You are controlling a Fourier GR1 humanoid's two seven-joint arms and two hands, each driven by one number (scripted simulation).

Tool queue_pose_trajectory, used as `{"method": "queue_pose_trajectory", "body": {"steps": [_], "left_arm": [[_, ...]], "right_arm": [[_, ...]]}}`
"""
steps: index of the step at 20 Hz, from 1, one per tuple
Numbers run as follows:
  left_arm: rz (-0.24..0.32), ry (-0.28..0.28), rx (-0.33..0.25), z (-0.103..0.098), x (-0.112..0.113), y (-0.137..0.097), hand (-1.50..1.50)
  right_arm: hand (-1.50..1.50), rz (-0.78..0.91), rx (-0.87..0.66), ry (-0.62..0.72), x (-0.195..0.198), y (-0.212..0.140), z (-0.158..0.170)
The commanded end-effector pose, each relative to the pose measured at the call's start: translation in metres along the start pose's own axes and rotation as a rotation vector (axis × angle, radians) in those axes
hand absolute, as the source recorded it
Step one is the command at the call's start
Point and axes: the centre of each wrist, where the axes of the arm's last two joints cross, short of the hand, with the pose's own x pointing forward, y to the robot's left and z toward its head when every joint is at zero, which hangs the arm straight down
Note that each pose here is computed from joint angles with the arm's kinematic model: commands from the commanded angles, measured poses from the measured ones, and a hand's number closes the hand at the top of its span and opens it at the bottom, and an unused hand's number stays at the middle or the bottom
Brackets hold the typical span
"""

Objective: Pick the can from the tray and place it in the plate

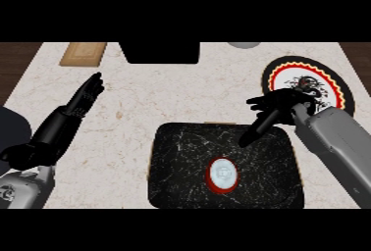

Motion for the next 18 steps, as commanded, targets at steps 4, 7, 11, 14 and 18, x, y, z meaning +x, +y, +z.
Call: {"method": "queue_pose_trajectory", "body": {"steps": [4, 7, 11, 14, 18], "left_arm": [[0.003, -0.006, 0.004, -0.003, -0.014, 0.000, 0.00], [0.010, 0.000, 0.016, 0.006, -0.011, -0.008, 0.00], [-0.015, -0.007, 0.006, 0.001, 0.005, -0.002, 0.00], [-0.006, -0.014, 0.015, 0.000, 0.001, 0.006, 0.00], [0.013, -0.012, 0.015, 0.009, -0.005, -0.001, 0.00]], "right_arm": [[-1.50, 0.036, 0.052, 0.190, 0.002, -0.016, 0.000], [-1.50, 0.048, 0.094, 0.190, 0.000, -0.012, -0.003], [-1.50, 0.074, 0.114, 0.205, -0.001, 0.009, -0.013], [-1.50, 0.088, 0.157, 0.220, -0.001, 0.011, -0.014], [-1.50, 0.107, 0.190, 0.237, -0.022, 0.030, -0.045]]}}
